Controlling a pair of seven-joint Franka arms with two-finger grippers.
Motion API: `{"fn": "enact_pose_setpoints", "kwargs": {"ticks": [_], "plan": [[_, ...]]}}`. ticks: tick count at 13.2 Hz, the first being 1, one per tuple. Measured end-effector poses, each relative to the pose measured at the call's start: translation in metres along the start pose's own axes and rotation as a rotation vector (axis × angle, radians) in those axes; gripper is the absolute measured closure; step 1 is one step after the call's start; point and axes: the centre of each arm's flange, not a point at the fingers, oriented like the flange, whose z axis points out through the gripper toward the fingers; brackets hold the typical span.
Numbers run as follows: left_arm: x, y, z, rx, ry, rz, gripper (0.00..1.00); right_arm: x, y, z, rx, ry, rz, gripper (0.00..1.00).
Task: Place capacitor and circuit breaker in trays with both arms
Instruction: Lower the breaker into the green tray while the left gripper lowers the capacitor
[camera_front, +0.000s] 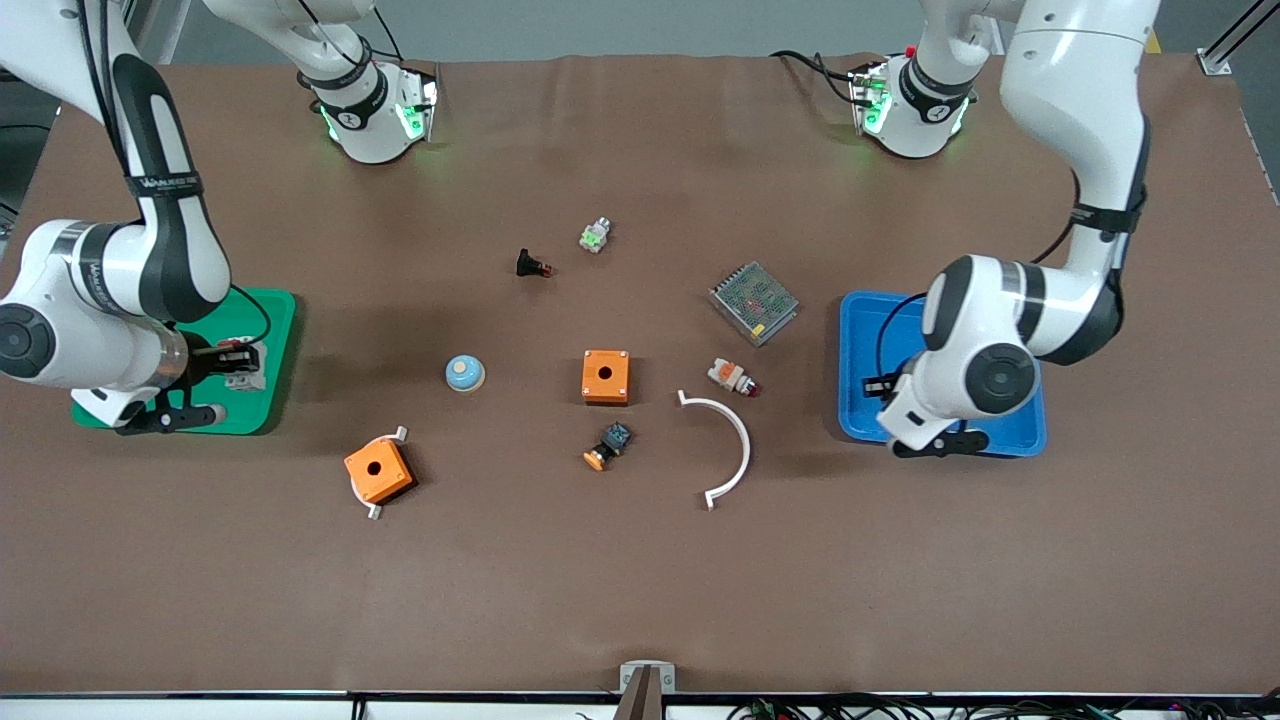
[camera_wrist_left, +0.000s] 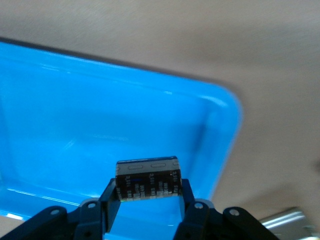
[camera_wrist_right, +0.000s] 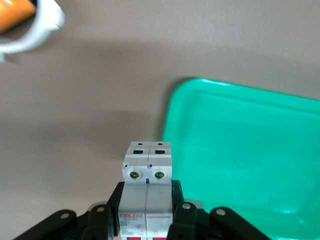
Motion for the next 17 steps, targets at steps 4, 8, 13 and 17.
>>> {"fn": "enact_pose_setpoints", "kwargs": {"ticks": [4,8,13,17], "plan": [[0.010,-0.034,0.033,-0.009,-0.030,0.063,0.48,-0.028,0.047,0.038,0.025,0.008,-0.056,0.60],[0.014,-0.028,0.061,-0.003,-0.059,0.100,0.48,-0.039,0.078,0.056,0.035,0.019,-0.095,0.60],[0.020,-0.027,0.053,-0.007,-0.035,0.116,0.11,-0.035,0.090,0.094,0.039,0.009,-0.099,0.60],[0.026,-0.027,-0.017,-0.031,0.091,0.113,0.00,-0.031,0.087,0.092,0.043,0.003,-0.109,0.34]]}}
